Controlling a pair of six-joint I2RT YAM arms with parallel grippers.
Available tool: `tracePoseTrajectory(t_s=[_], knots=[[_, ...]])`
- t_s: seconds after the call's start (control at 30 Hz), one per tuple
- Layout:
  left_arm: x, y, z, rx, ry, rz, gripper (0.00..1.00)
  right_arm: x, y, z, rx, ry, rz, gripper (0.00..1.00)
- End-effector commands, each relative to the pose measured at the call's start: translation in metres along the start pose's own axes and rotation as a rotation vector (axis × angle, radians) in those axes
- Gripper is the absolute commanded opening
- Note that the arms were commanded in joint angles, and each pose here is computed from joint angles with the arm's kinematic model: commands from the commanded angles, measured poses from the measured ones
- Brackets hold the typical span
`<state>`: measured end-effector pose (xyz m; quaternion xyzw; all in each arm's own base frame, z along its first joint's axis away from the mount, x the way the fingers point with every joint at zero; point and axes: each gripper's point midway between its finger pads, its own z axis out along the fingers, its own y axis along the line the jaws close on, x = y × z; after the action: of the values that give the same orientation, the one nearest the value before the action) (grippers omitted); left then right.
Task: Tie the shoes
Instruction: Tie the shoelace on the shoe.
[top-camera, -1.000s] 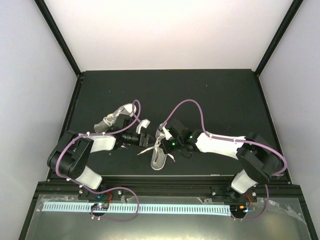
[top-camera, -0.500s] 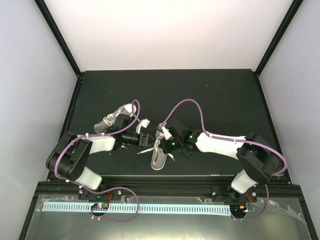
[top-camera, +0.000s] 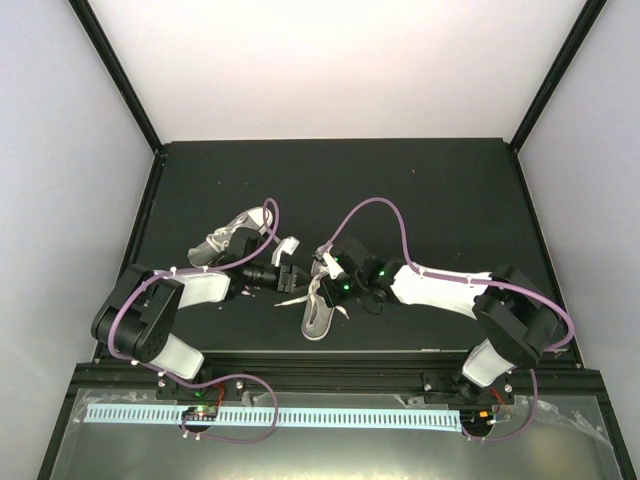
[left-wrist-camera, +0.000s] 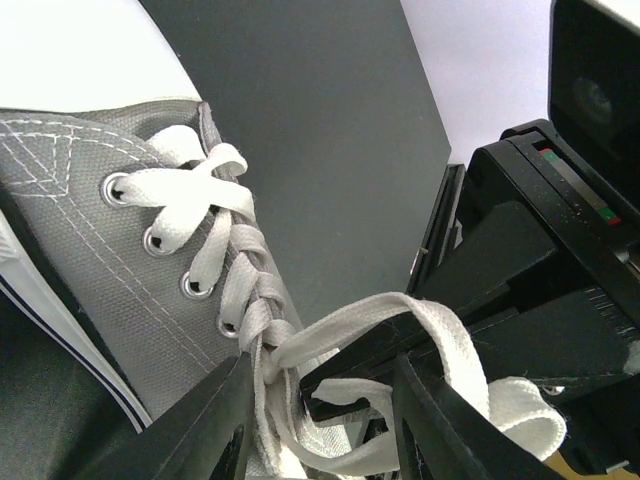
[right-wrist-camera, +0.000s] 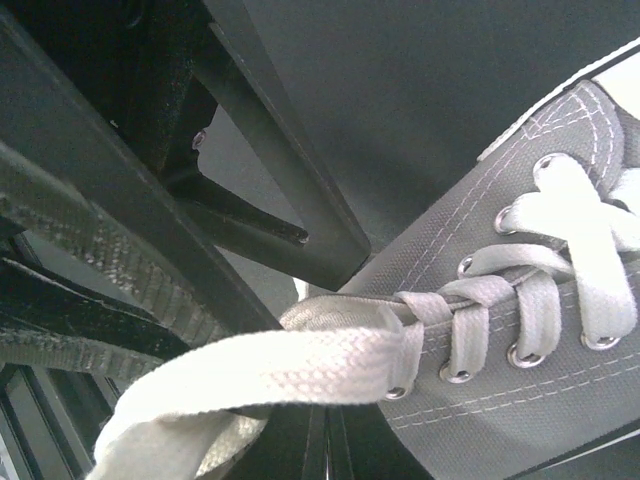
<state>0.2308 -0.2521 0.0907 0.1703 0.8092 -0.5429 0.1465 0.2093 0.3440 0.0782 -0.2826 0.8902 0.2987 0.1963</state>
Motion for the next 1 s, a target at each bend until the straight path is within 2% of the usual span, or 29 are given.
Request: tracePoseTrajectory(t_s=[0.0,0.23,0.47,0.97], knots=[[0.002,-0.008,0.004,0.053,0.019,0.010,0.42,-0.014,0.011,0.000,-0.038,-0.041,-0.030,0.02],[0.000,-0.004,0.005,0.031,0.007,-0.016,0.46,-0.011,0.010,0.001,-0.038,-0.038,-0.024,0.02],[-0.003,-0.002,0.006,0.023,-0.019,-0.050,0.42,-0.009,0.009,-0.003,-0.035,-0.046,-0.020,0.02],[0.025,-0.004,0.013,0.055,0.068,-0.063,0.40,-0.013,0.006,-0.002,-0.014,-0.055,-0.016,0.02]])
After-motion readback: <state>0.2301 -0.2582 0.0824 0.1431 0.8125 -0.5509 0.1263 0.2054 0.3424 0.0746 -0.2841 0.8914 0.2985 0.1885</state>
